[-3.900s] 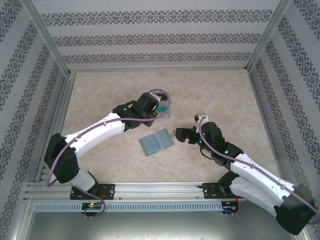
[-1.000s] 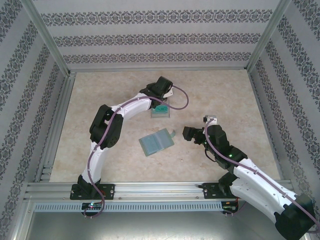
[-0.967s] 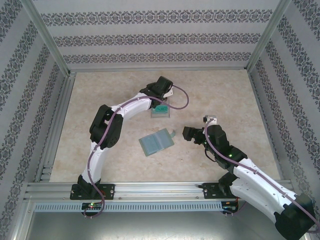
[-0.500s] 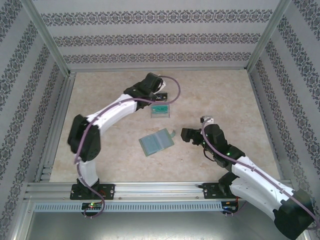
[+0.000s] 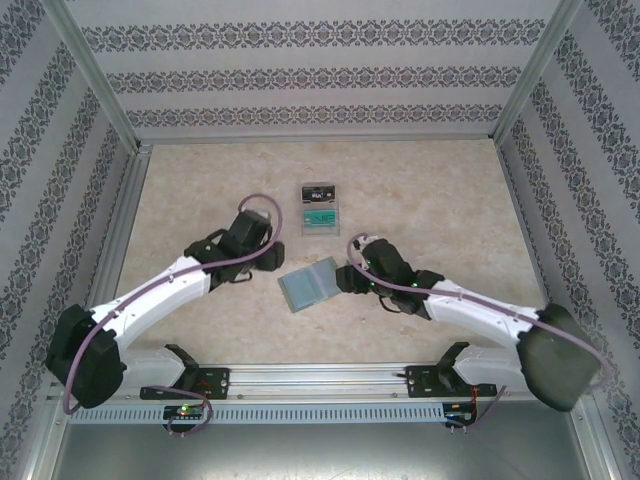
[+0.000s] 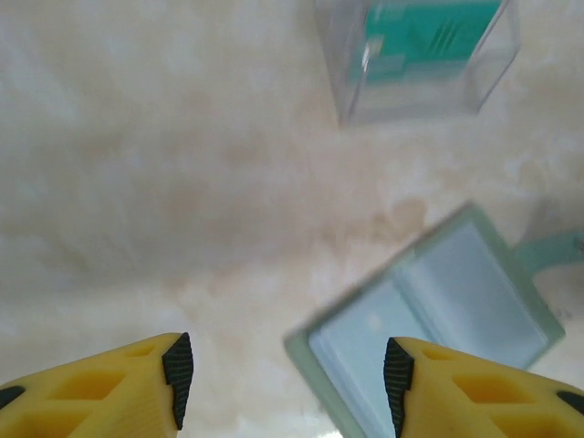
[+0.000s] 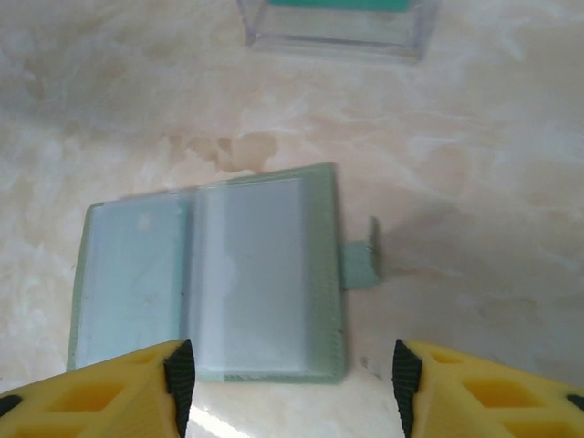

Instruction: Take the credit cards out of the card holder

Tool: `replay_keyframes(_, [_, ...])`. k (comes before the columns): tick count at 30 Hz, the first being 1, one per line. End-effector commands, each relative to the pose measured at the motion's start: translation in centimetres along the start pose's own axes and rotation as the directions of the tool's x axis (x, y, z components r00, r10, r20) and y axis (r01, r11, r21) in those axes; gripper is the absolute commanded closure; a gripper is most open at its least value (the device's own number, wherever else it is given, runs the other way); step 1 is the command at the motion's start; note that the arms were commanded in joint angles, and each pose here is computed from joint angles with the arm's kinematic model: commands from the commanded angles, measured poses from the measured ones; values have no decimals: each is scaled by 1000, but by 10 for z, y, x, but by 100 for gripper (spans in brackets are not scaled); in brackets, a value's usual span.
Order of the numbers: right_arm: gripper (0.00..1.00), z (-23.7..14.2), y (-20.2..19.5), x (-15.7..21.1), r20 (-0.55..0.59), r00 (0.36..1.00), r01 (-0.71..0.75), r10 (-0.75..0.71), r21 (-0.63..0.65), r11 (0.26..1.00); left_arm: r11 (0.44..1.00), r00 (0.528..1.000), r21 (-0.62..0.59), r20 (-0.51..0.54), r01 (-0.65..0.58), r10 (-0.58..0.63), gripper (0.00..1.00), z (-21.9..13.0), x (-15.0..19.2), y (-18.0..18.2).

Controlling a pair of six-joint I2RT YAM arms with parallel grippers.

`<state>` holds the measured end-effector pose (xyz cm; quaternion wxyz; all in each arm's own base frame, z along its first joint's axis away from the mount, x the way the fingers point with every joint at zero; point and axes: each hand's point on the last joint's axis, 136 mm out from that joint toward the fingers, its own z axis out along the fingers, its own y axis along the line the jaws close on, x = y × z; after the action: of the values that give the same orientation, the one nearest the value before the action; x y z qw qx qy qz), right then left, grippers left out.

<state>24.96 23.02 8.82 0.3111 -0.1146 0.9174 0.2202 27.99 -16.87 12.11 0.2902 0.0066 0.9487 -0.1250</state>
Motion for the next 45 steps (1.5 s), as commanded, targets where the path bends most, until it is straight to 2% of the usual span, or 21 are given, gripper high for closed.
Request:
replay_keyframes(1, [40,11,16,-10,-24,999,23,-24,-32,999,947,961,166,-46,276,-272,43,3,19,-20])
replay_keyframes(5, [43,30,12,-4,-87,996,8,-8,-5,1000,904,934,237,-78,357,-348,44,6,38,-24])
replay_keyframes(15, [54,57,1,32,-212,976,-58,59,8,998,883,922,264,-112,388,-372,44,13,55,-26])
replay_keyframes(20, [59,54,10,41,-219,973,-70,66,-10,997,862,912,298,-150,409,-381,45,20,61,-37])
replay_keyframes(28, [59,54,17,49,-221,973,-62,59,-9,998,860,905,286,-190,423,-381,47,34,70,-44])
replay_keyframes(35, [57,42,13,22,-157,987,-33,35,19,999,863,906,279,-182,421,-383,46,34,70,-44])
replay_keyframes(45, [60,63,2,40,-245,967,-74,76,20,997,851,898,291,-199,437,-393,49,40,73,-48])
